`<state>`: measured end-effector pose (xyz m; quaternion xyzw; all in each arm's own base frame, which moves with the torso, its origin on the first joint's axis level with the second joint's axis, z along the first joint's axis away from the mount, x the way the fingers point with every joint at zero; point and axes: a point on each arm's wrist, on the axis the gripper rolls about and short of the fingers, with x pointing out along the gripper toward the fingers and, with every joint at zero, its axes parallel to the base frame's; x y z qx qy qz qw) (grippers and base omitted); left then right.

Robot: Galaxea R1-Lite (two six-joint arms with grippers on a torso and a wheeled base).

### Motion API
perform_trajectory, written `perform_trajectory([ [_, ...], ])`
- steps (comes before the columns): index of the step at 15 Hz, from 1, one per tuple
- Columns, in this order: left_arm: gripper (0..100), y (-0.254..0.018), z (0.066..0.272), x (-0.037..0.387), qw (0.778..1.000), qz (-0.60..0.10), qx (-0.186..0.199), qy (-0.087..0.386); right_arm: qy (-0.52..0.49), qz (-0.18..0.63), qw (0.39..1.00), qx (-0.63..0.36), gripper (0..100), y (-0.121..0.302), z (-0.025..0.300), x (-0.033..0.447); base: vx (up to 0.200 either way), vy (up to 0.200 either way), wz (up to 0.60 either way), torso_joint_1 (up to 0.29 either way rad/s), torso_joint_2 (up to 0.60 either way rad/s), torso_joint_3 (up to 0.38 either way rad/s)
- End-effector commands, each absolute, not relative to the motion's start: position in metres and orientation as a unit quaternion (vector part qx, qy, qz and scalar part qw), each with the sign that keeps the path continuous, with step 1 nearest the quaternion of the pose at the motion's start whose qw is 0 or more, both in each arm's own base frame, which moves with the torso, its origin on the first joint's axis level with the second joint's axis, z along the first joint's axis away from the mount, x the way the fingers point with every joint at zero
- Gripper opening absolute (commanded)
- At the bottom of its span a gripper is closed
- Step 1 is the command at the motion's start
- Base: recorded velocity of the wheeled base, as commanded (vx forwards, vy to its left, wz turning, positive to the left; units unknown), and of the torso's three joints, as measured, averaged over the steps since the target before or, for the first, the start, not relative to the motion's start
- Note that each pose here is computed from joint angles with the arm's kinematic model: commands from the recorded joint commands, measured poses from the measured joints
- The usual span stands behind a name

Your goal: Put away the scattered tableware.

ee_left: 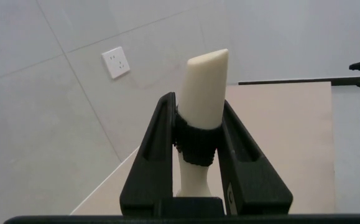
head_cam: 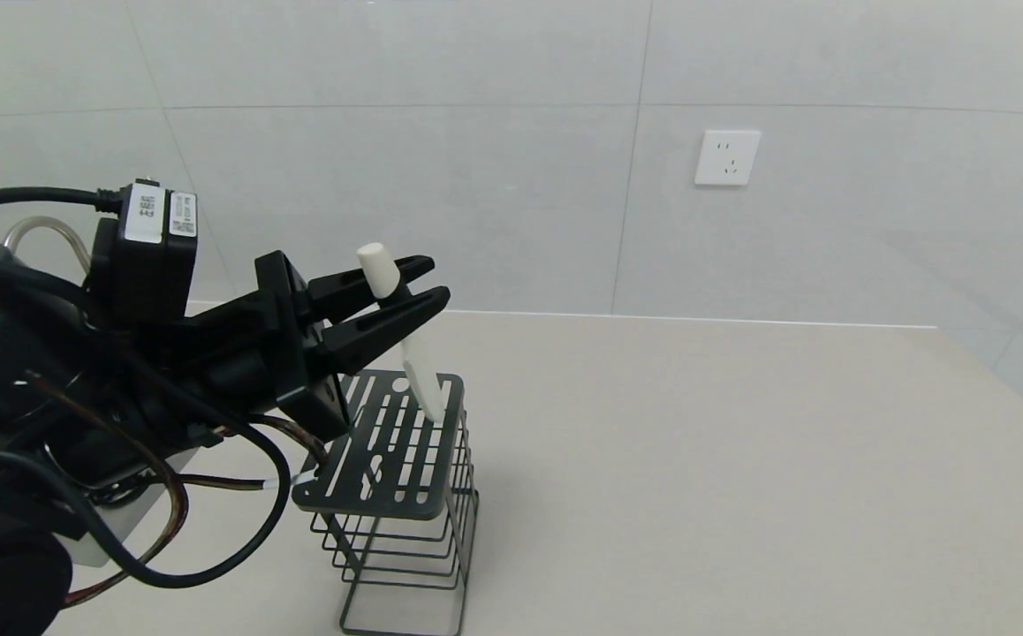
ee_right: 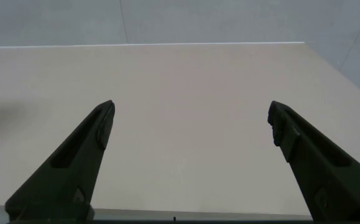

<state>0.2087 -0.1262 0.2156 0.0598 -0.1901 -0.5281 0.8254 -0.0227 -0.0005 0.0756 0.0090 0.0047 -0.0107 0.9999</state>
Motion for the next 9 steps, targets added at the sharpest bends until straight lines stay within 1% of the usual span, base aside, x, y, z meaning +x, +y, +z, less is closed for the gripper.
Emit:
perform_trajectory([
  [1, 0, -0.128, 0.214, 0.209, 0.824, -0.531, 0.059, -0.188, 0.005, -0.011, 1.000, 0.009, 100, 0.000, 0.076, -0.023, 0.000, 0.000, 0.00, 0.000, 0.00, 0.000],
  [9, 0, -0.132, 0.203, 0.216, 0.827, -0.534, 0.058, -0.167, 0.005, -0.010, 1.000, 0.009, 100, -0.001, 0.076, -0.023, 0.000, 0.000, 0.00, 0.000, 0.00, 0.000],
])
